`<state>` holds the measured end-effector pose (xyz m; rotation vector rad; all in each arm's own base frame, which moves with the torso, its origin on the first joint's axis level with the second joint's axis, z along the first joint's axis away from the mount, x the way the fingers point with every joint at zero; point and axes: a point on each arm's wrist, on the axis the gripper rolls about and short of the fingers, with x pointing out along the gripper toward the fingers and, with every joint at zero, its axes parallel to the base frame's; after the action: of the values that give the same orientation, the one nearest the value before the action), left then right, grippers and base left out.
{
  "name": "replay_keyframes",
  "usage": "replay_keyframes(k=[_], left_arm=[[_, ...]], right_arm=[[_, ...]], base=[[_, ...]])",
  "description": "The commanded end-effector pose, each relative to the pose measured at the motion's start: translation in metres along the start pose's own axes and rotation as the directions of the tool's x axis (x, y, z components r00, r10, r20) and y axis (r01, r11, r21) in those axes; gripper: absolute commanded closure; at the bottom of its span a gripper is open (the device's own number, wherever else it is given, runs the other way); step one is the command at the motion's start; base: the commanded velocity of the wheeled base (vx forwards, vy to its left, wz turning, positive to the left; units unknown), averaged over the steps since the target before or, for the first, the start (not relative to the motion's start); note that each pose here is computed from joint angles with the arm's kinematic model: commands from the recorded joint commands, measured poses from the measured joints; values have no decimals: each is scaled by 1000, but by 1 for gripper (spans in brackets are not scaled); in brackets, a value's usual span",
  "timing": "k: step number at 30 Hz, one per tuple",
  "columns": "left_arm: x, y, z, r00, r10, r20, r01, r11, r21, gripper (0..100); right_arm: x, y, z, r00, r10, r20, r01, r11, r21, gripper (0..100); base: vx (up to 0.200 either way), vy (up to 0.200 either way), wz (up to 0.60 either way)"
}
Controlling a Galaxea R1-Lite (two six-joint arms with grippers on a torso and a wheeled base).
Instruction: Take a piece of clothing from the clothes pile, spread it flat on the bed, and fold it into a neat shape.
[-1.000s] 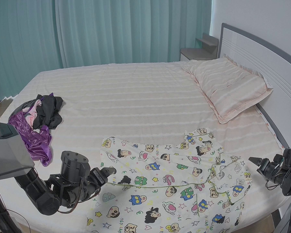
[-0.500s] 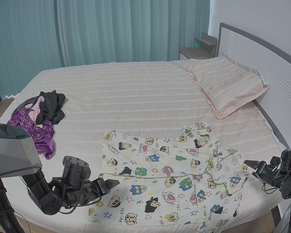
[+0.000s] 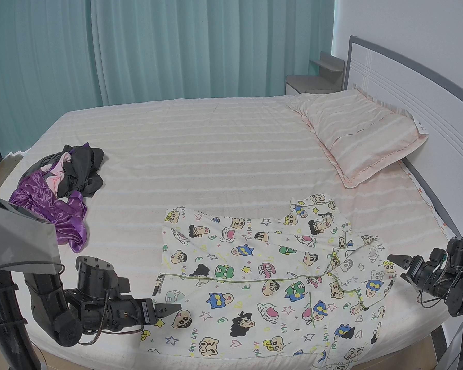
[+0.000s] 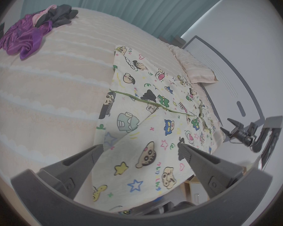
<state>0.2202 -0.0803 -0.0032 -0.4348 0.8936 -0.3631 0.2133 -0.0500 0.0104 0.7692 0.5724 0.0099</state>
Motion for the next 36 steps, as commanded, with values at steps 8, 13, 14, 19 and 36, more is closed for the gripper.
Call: replay_keyframes(k=[8, 13, 14, 19, 36], left_arm=[[20, 23, -28, 994, 84, -73, -79, 994, 70, 0], [21, 18, -30, 994, 72, -77, -66, 995, 75, 0], [21, 18, -30, 995, 70, -77, -64, 995, 78, 0], [19, 17, -31, 994, 79, -76, -73, 994, 81, 100], [14, -11, -44, 992, 125, -10, -120, 971, 206, 100]], right_arm=[[-2, 0, -3, 1000, -1, -5, 1, 1000, 1, 0], [-2, 0, -3, 1000, -1, -6, 1, 1000, 2, 0], [-2, 0, -3, 1000, 1, -7, -1, 1000, 2, 0], [-2, 0, -3, 1000, -1, -6, 1, 1000, 2, 0], [-2, 1, -3, 1000, 0, -5, 0, 1000, 9, 0]], base=[[0, 0, 0], [0, 0, 0], [0, 0, 0], [0, 0, 0], [0, 0, 0]])
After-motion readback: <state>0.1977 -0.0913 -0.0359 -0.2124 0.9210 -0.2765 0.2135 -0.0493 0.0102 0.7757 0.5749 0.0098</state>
